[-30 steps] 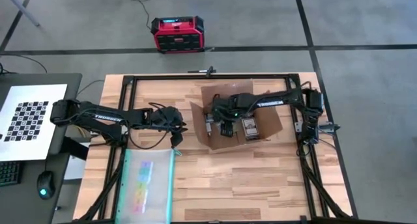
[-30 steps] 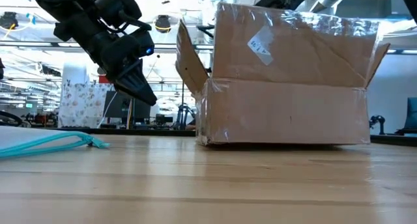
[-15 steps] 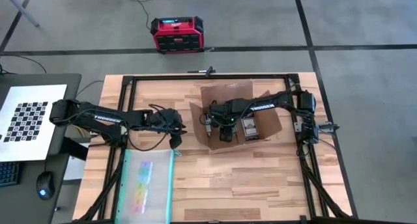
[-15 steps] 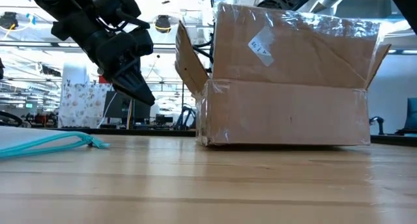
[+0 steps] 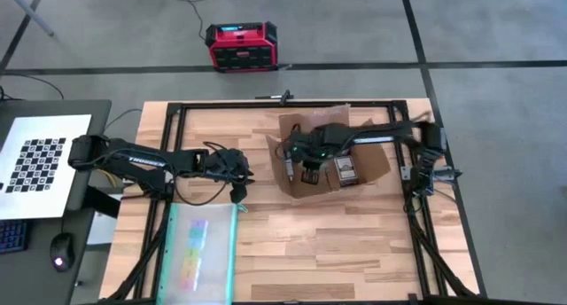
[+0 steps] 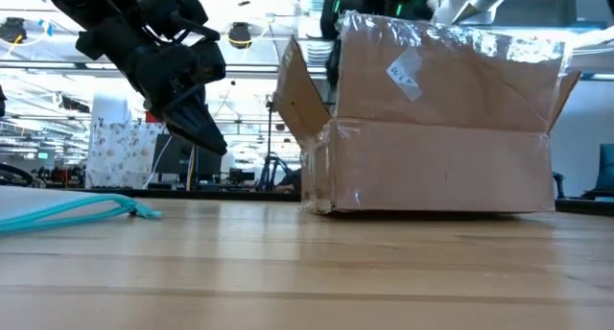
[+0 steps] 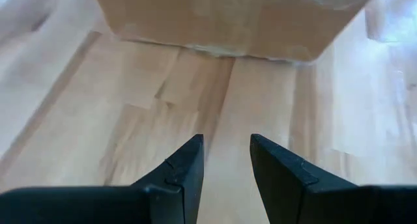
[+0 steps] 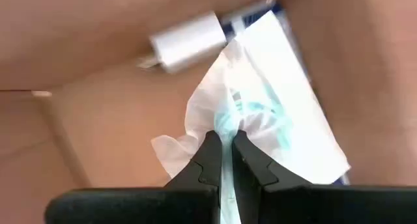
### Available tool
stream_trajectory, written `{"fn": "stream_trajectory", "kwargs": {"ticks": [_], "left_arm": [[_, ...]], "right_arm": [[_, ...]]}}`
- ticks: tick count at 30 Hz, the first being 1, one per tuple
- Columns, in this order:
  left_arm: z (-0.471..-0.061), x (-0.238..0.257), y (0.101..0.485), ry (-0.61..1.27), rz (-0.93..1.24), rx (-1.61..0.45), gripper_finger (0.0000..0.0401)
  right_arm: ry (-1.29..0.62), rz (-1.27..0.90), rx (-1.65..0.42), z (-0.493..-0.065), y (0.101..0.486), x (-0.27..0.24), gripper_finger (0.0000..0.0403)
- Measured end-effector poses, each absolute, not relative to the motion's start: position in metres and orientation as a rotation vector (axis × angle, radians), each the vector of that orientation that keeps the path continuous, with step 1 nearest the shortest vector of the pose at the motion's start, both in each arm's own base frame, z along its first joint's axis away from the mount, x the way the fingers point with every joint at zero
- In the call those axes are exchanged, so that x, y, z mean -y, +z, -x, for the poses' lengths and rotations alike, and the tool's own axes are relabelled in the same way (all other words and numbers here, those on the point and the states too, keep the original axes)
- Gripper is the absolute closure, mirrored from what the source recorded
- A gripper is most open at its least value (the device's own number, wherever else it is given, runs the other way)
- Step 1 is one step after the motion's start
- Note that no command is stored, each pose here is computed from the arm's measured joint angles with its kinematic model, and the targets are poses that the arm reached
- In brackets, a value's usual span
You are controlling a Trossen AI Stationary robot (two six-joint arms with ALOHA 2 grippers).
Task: Unpack boxes
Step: Remove the blue headphones from the cardboard box
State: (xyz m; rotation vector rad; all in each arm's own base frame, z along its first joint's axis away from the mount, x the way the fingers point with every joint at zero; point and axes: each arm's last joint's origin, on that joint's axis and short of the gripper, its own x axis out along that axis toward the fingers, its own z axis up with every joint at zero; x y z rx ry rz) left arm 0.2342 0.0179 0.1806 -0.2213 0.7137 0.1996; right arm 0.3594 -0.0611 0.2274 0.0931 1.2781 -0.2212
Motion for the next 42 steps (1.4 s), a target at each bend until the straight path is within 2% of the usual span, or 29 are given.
{"fn": "stream_trajectory", "kwargs": {"ticks": [5, 10, 11, 12, 14, 17, 21, 23, 27, 31, 34, 40, 42], "left_arm": [[-0.237, -0.016, 0.191, 0.182, 0.247, -0.778, 0.0292], [-0.236, -0.013, 0.192, 0.175, 0.273, -0.813, 0.0292], [-0.229, 0.002, 0.205, 0.149, 0.361, -1.025, 0.0292], [-0.227, 0.010, 0.227, 0.130, 0.404, -1.125, 0.0292], [-0.248, 0.026, 0.273, 0.025, 0.459, -0.837, 0.0292], [-0.236, 0.038, 0.284, 0.121, 0.427, -0.926, 0.0292], [-0.236, 0.058, 0.300, 0.145, 0.397, -0.859, 0.0292], [-0.237, 0.056, 0.316, 0.154, 0.395, -0.788, 0.0292], [-0.236, 0.065, 0.308, 0.204, 0.415, -0.810, 0.0292], [-0.235, 0.067, 0.320, 0.183, 0.400, -0.750, 0.0292], [-0.235, 0.071, 0.313, 0.223, 0.373, -0.768, 0.0292], [-0.234, 0.069, 0.316, 0.229, 0.353, -0.758, 0.0292], [-0.234, 0.070, 0.313, 0.226, 0.342, -0.771, 0.0292]], "right_arm": [[-0.202, -0.072, -1.149, -0.345, 0.279, 0.051, 0.0399], [-0.177, -0.058, -1.120, -0.345, 0.285, 0.045, 0.0399], [-0.102, 0.009, -1.091, -0.349, 0.287, 0.014, 0.0399], [-0.086, 0.042, -1.055, -0.352, 0.291, 0.003, 0.0399], [0.025, 0.042, -0.936, -0.334, 0.324, -0.026, 0.0399], [0.129, 0.119, -0.899, -0.317, 0.342, -0.057, 0.0399], [-0.022, 0.265, -1.015, -0.322, 0.318, -0.075, 0.0401], [-0.035, 0.225, -0.959, -0.317, 0.337, -0.071, 0.0401], [-0.077, 0.186, -0.922, -0.285, 0.364, -0.077, 0.0401], [-0.007, 0.166, -0.970, -0.278, 0.357, -0.091, 0.0401], [-0.048, 0.153, -0.898, -0.265, 0.374, -0.093, 0.0401], [-0.030, 0.146, -0.989, -0.258, 0.363, -0.104, 0.0401], [-0.038, 0.130, -0.957, -0.254, 0.370, -0.105, 0.0401]]}}
